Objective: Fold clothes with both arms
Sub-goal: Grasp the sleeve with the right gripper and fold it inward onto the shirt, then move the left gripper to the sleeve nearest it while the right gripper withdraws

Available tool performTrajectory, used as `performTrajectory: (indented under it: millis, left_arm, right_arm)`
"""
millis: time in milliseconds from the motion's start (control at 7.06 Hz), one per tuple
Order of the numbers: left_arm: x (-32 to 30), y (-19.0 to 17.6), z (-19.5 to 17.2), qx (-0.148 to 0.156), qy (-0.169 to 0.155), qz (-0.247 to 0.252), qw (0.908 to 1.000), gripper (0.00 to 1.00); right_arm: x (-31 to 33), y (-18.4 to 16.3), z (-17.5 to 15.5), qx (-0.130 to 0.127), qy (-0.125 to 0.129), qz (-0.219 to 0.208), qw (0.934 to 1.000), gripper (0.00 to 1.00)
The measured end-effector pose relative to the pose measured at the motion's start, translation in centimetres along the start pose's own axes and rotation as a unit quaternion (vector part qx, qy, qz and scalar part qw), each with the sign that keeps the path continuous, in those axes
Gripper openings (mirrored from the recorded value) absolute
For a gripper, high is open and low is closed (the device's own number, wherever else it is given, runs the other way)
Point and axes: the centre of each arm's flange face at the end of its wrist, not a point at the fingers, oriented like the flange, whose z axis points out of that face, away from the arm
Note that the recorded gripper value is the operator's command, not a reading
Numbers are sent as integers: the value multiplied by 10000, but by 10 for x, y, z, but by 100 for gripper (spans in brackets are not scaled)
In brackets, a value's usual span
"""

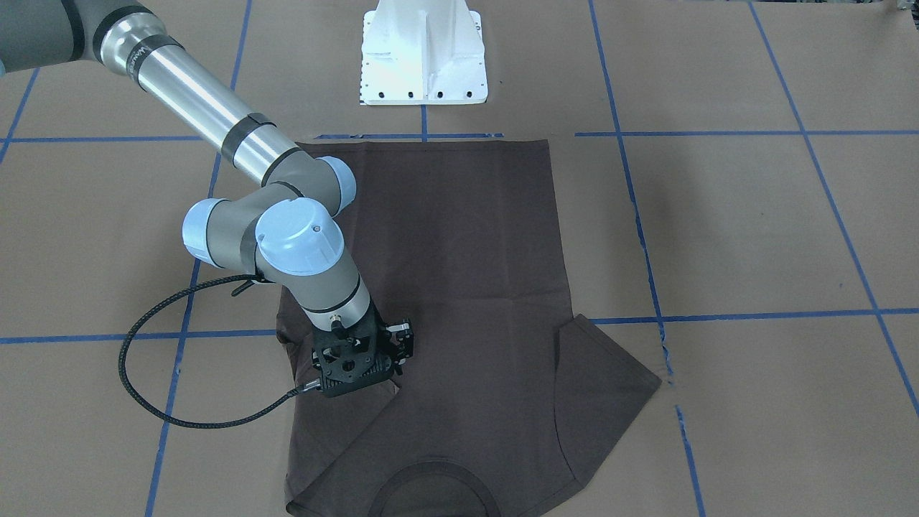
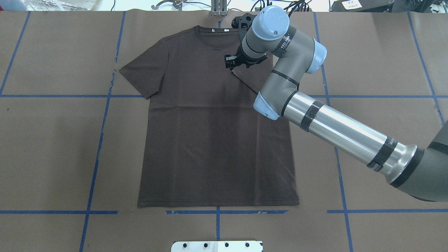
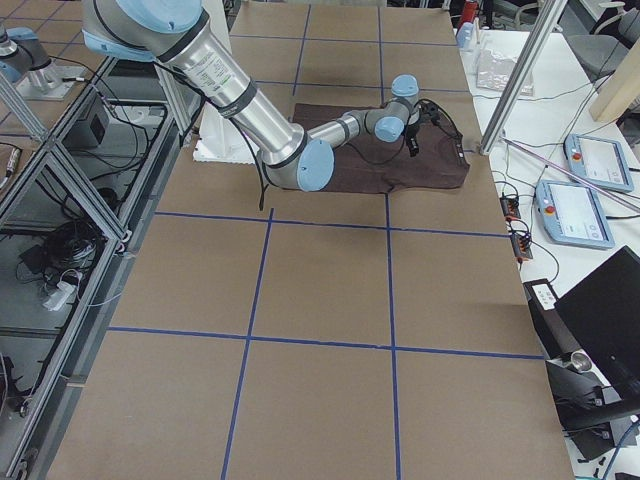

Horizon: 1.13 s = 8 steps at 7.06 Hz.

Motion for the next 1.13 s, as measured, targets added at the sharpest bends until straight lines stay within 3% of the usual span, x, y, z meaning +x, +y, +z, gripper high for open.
performTrajectory:
  millis: [142,283,566,708,1133]
  left_arm:
    - [19,-22,8,11,6,-209,9998,100]
    - [52,-41,26,40,26,-491,9988,100]
    - [134,-56,82,214,235,-1198,9923,100]
    - [173,-55,113,363,250,-1561,9867,100]
    - [279,-64,210,897,-242,-1924,9769,99]
  right_arm:
    - [5,-2,-4,-77,-3,261,9996,100]
    - [15,-6,-14,-308,67,536,9981,100]
    - [62,-9,-66,-886,231,1084,9899,100]
    - [100,-3,-94,-1066,138,1241,9864,100]
    - [185,19,-147,-1260,-180,1085,9859,100]
